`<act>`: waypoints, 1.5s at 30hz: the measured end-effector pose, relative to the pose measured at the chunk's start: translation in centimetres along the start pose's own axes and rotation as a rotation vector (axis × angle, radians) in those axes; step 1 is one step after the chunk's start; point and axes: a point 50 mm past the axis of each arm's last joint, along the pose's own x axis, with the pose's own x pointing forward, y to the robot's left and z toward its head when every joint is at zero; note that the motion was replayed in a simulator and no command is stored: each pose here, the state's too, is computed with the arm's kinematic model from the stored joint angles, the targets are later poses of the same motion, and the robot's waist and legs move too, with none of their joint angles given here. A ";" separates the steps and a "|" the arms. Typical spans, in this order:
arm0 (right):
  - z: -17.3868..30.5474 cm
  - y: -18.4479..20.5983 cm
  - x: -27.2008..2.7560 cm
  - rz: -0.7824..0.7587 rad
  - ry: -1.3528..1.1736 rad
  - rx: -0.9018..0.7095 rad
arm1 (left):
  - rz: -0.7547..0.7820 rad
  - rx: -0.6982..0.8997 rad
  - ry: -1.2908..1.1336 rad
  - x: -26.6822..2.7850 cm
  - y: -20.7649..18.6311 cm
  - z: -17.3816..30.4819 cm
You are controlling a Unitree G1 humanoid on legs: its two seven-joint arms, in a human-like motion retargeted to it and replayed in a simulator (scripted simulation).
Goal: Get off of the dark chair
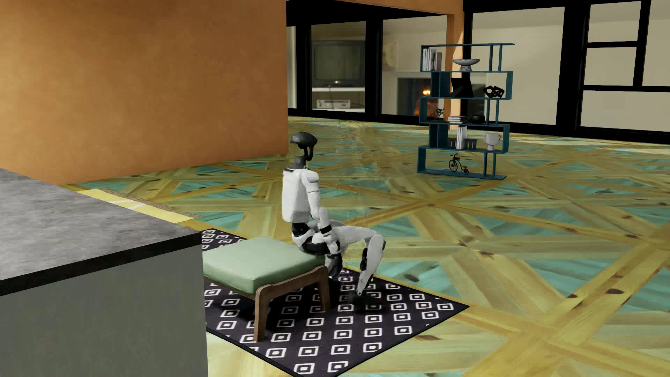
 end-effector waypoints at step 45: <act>29.6 -8.1 -29.1 -0.705 -1.650 -0.950 | 0.595 1.001 -1.704 -22.5 3.7 30.1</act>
